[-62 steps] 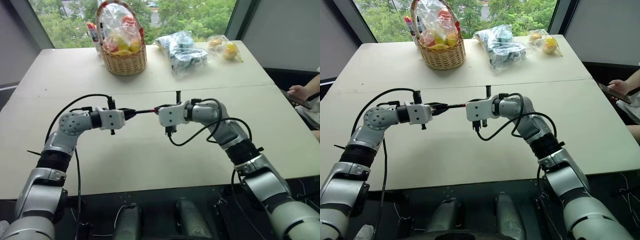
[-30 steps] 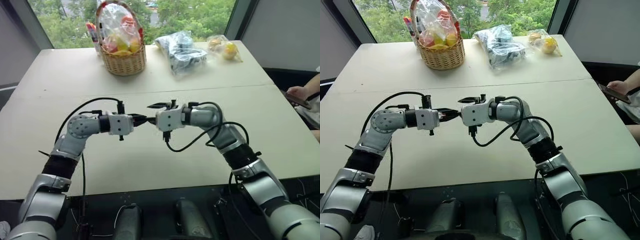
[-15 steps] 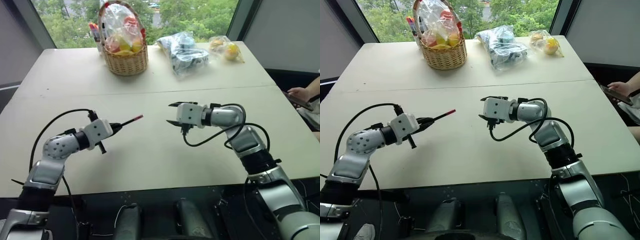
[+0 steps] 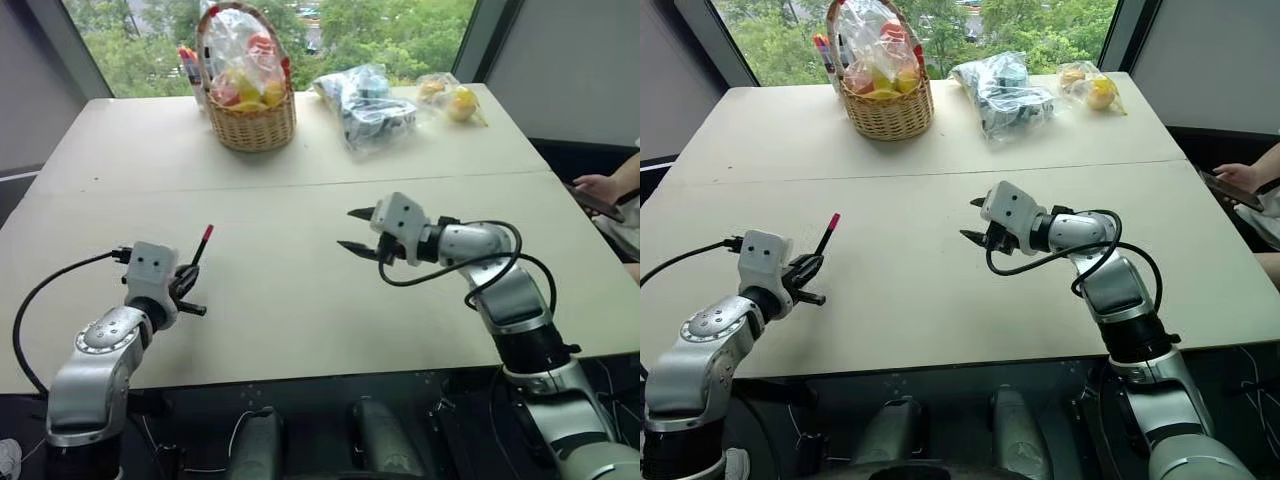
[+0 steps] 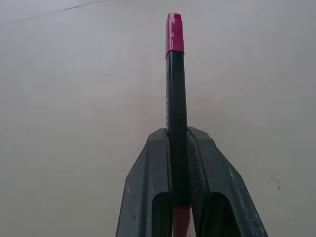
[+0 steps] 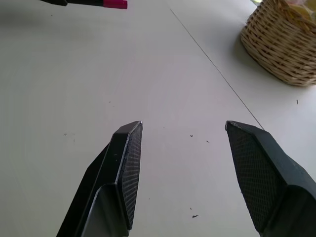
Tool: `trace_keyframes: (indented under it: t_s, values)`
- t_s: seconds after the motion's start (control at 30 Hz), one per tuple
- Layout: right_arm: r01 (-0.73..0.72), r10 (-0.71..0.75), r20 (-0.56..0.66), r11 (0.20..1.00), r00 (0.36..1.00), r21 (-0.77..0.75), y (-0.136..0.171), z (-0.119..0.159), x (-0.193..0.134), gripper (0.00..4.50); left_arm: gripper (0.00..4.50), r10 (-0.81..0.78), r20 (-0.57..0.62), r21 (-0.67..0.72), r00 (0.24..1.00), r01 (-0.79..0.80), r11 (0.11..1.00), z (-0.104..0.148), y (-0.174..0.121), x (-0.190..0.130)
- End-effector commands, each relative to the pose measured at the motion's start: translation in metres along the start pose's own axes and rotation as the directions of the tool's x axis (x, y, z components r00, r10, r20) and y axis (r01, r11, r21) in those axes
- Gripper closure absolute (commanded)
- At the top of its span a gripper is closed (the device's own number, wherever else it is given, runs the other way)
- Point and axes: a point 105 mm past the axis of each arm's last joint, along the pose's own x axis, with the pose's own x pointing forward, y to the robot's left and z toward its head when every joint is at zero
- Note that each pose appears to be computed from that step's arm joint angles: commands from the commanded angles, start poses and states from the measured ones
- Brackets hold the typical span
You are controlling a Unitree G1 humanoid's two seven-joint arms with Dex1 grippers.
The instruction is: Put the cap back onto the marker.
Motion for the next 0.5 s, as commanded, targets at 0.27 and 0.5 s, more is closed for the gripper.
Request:
trace_keyframes:
  t_s: [0.27,0.5]
  values:
    - [-0.055,0.051,0.118,0.998,0.992,0.024,0.000,0.033,-0.014,1.79,4.50,0.069,-0.120,-0.148,0.990,-0.086,0.985,-0.011,-0.004,-0.005]
    - [-0.059,0.058,0.110,0.998,0.992,0.002,0.000,0.034,-0.016,1.79,4.50,0.083,-0.165,-0.190,0.983,-0.115,0.975,-0.019,-0.002,-0.005]
